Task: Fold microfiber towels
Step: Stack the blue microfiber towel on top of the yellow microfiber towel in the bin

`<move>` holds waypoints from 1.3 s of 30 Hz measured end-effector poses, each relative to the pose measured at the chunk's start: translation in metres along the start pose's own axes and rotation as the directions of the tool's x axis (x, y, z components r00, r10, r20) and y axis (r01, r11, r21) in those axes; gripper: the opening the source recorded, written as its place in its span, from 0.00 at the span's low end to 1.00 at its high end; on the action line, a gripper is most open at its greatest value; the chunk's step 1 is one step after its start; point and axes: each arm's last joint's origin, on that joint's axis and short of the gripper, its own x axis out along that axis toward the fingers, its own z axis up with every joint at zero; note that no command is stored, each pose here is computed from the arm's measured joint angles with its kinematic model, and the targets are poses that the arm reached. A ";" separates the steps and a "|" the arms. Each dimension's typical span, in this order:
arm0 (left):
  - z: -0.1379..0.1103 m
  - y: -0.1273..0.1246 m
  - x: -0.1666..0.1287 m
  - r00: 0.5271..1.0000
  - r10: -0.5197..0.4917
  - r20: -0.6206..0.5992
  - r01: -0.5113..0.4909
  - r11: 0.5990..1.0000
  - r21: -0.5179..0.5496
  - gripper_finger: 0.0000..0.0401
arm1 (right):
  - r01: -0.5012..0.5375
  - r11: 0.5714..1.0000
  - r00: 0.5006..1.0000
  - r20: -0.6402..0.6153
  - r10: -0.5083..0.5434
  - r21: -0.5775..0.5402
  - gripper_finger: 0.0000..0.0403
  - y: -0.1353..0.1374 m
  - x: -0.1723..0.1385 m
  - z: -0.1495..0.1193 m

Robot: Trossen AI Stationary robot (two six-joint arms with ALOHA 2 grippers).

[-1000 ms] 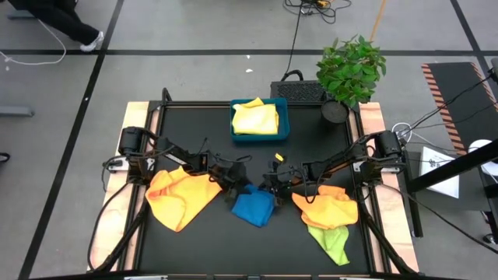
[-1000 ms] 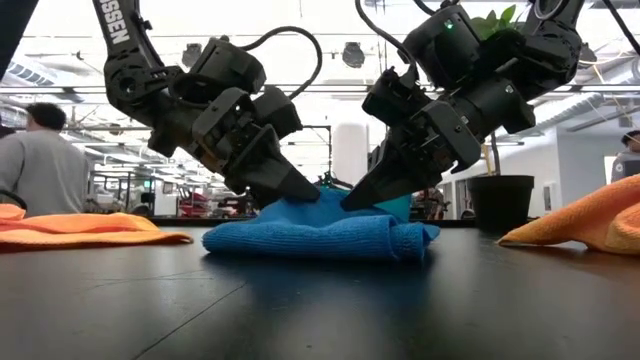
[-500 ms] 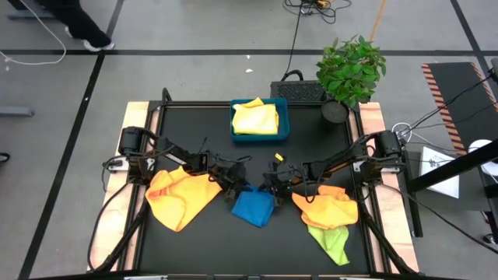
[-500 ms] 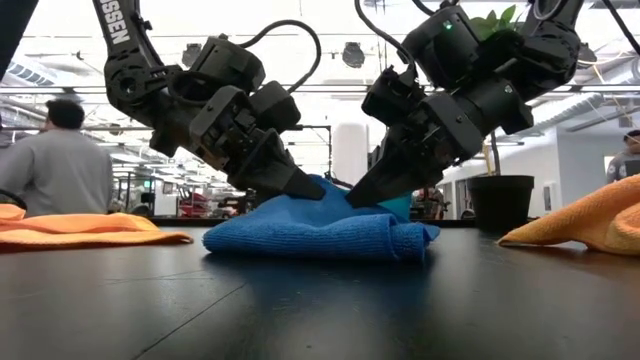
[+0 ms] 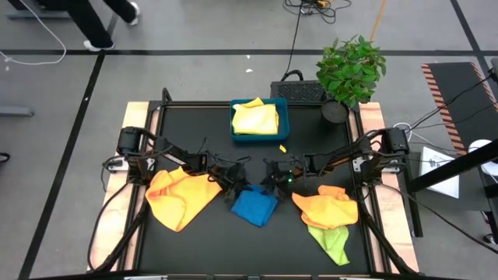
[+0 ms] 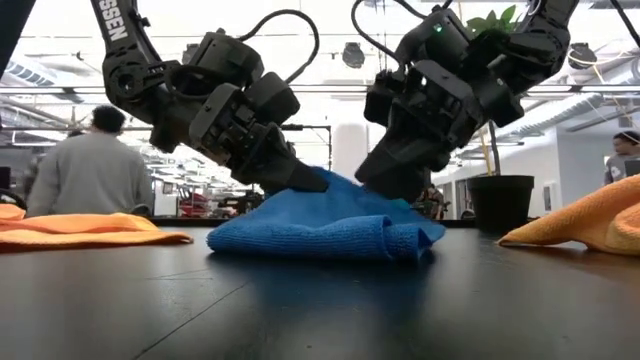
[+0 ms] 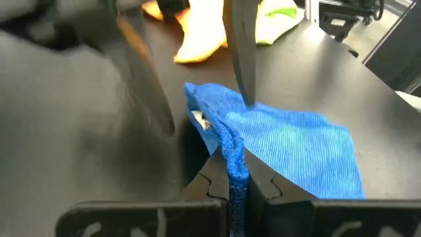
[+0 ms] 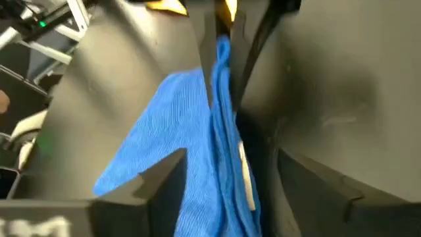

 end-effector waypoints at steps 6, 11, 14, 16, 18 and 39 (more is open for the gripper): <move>0.014 -0.003 -0.008 0.999 0.031 0.041 -0.033 0.999 0.042 0.02 | -0.001 0.999 0.999 -0.035 0.002 0.035 0.65 0.000 0.000 -0.004; 0.027 -0.007 -0.018 0.996 0.063 0.065 -0.067 0.996 0.065 0.02 | -0.016 0.999 0.998 -0.054 0.018 0.041 0.63 0.002 0.001 -0.006; 0.028 -0.007 -0.022 0.993 0.116 0.038 -0.118 0.991 0.067 0.02 | -0.020 0.999 0.998 -0.056 0.022 0.039 0.57 0.004 0.001 -0.006; 0.028 -0.008 -0.024 0.991 0.136 0.009 -0.137 0.989 0.062 0.02 | -0.017 0.999 0.998 -0.059 0.020 0.039 0.52 0.004 0.002 -0.007; 0.029 -0.008 -0.026 0.989 0.149 0.009 -0.150 0.987 0.064 0.02 | -0.015 0.999 0.998 -0.058 0.017 0.039 0.46 0.004 0.002 -0.007; 0.030 -0.008 -0.029 0.983 0.184 -0.010 -0.184 0.982 0.041 0.02 | 0.066 0.998 0.998 0.000 -0.066 -0.009 0.05 0.008 -0.018 0.007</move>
